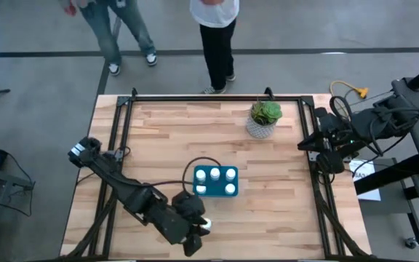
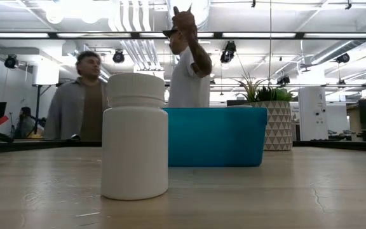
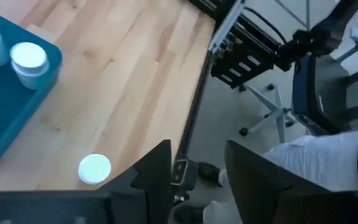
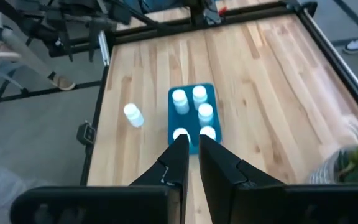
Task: Pick and place pill bottles into a basket
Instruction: Put the white pill bottle into the blue bin
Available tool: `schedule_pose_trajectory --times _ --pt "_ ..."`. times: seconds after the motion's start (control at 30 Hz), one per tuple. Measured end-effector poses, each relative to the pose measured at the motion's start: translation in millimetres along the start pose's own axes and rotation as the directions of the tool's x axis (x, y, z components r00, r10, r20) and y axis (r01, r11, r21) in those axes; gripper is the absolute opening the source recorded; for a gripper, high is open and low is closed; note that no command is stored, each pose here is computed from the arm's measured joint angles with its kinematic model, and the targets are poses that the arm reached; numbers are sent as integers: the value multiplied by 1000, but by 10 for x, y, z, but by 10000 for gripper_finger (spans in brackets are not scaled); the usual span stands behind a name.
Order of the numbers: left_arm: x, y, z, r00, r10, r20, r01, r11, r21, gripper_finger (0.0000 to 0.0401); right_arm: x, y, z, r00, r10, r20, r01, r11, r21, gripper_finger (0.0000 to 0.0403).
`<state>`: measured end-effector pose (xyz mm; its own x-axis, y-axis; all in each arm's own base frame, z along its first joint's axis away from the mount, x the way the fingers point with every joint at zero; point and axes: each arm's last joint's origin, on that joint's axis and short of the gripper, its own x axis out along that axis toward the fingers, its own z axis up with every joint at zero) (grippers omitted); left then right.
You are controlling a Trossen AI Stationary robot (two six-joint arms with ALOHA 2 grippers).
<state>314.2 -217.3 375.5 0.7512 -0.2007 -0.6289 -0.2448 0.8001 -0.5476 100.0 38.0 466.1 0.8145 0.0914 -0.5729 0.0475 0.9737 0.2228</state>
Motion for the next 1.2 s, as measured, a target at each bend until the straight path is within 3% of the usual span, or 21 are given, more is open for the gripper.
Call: schedule_pose_trajectory --times 0.17,0.67,1.2 --pt "72 -140 53 1000 -5 -29 5 1000 6 111 1 -94 -189 1000 -8 -18 9 999 35 31" --pt "477 -197 -72 993 55 -107 -50 998 44 108 -7 -286 -568 1000 2 2 -2 994 107 31" --pt "579 -149 -97 986 79 -146 -40 967 252 108 13 -401 -810 1000 9 19 -12 985 170 31"
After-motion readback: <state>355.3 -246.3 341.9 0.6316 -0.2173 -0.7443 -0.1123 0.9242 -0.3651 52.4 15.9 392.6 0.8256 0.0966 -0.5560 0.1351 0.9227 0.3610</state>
